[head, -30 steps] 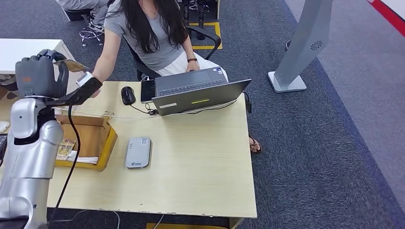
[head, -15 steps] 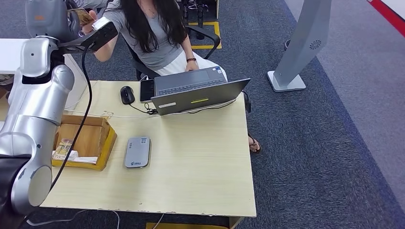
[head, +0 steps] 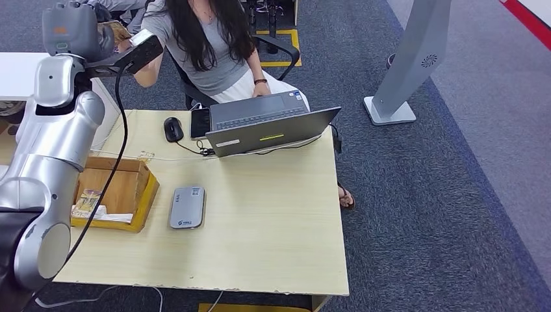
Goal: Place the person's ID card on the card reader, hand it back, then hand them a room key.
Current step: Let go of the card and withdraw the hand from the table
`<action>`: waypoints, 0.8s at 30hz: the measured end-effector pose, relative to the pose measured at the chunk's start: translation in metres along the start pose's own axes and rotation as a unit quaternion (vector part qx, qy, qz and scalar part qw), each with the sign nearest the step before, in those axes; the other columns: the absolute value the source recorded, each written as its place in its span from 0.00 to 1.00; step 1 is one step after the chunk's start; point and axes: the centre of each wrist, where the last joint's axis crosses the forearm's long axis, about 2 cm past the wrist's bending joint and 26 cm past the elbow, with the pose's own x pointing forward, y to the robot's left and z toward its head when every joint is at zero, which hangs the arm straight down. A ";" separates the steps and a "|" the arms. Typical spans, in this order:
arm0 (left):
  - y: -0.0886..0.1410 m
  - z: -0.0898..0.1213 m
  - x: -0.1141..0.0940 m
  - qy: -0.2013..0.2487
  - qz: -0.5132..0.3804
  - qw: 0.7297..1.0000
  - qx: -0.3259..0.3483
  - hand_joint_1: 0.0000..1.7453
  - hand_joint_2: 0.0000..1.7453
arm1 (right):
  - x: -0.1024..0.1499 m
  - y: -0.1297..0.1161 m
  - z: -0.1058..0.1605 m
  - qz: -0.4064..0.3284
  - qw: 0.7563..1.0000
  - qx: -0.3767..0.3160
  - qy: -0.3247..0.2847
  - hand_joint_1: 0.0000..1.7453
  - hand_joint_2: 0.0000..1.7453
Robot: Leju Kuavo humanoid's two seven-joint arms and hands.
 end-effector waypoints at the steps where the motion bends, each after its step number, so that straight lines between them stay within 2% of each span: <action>1: -0.001 0.000 0.000 0.002 0.000 1.000 0.000 0.00 0.00 | 0.000 0.000 0.000 0.000 1.000 0.000 0.000 0.00 1.00; 10: -0.009 0.006 -0.001 -0.002 0.001 1.000 0.010 0.00 0.00 | 0.000 0.000 0.000 0.000 1.000 -0.001 0.000 0.00 1.00; 17: -0.032 0.033 -0.001 -0.027 0.017 0.999 0.019 0.00 0.00 | 0.000 0.000 0.000 -0.001 1.000 -0.001 0.000 0.00 1.00; 24: -0.037 0.043 -0.001 -0.035 0.026 0.999 0.027 0.00 0.00 | 0.000 0.000 0.000 -0.002 1.000 -0.004 0.001 0.00 1.00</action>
